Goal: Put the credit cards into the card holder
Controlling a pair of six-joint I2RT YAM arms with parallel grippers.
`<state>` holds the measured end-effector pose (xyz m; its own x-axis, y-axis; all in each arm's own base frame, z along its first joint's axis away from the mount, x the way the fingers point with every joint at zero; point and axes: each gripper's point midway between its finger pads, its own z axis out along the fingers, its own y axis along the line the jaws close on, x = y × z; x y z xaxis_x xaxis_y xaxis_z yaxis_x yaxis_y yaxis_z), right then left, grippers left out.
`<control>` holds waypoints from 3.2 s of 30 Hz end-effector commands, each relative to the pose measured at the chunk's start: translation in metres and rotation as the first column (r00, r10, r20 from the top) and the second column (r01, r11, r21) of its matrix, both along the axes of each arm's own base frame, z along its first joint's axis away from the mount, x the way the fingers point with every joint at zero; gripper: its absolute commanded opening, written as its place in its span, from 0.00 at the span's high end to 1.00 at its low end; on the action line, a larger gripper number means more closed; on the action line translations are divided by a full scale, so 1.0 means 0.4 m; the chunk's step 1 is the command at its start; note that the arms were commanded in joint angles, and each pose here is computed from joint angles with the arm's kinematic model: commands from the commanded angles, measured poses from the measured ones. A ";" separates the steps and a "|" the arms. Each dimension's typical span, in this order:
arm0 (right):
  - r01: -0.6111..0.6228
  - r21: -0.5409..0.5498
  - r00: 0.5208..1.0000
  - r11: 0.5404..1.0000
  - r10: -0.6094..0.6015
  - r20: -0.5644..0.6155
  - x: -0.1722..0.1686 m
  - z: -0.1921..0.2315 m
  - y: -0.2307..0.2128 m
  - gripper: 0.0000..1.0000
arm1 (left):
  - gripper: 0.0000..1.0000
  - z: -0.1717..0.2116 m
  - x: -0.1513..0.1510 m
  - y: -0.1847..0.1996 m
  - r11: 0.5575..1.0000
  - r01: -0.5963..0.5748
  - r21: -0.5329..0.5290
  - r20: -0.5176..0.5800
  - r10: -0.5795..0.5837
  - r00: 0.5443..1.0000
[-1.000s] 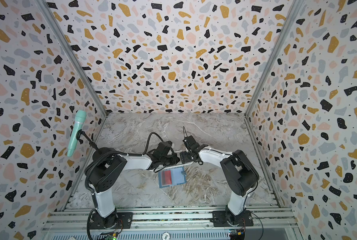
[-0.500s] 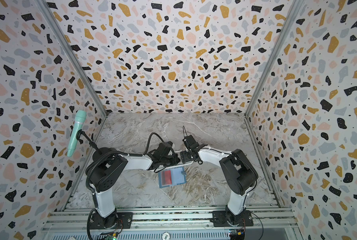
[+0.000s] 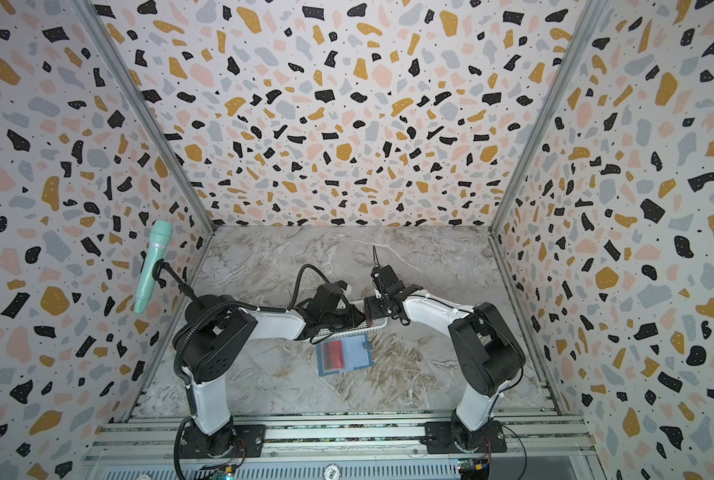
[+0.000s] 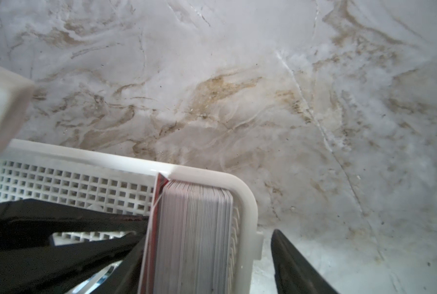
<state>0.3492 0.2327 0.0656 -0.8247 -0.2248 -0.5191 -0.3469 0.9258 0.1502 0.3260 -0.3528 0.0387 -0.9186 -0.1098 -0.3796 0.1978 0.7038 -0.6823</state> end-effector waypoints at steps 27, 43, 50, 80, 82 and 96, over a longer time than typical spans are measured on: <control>-0.025 -0.005 0.998 1.000 0.025 0.063 -0.042 0.097 -0.002 0.47 | 0.75 0.001 0.002 -0.047 0.997 0.037 -0.074 0.007 -0.037 0.999; -0.029 0.003 0.999 1.000 0.029 0.028 -0.056 0.059 0.023 0.81 | 0.75 0.010 0.005 -0.046 0.997 0.037 -0.066 0.015 -0.036 0.999; 0.006 0.024 1.000 1.000 -0.007 0.025 -0.054 0.071 0.022 0.95 | 0.75 0.026 0.009 -0.048 0.997 0.038 -0.072 0.028 -0.036 0.999; -0.032 0.412 0.990 0.911 -0.028 0.139 -0.089 0.317 -0.018 1.00 | 0.70 0.381 -0.068 0.002 0.939 0.118 -0.323 0.303 -0.015 0.953; -0.041 0.435 0.988 0.900 -0.027 0.150 -0.095 0.325 -0.016 1.00 | 0.69 0.395 -0.075 -0.004 0.925 0.139 -0.353 0.314 -0.023 0.949; -0.113 0.676 0.967 0.728 -0.077 0.244 -0.148 0.483 -0.069 1.00 | 0.66 0.530 -0.138 0.020 0.746 0.201 -0.635 0.333 0.029 0.942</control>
<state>0.2984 0.1987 0.2277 -0.6846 0.2154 -0.6963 -0.4047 0.6822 0.6089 0.2807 -0.3469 0.2036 -0.8141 -0.3043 -0.4946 0.4350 0.2447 -0.8665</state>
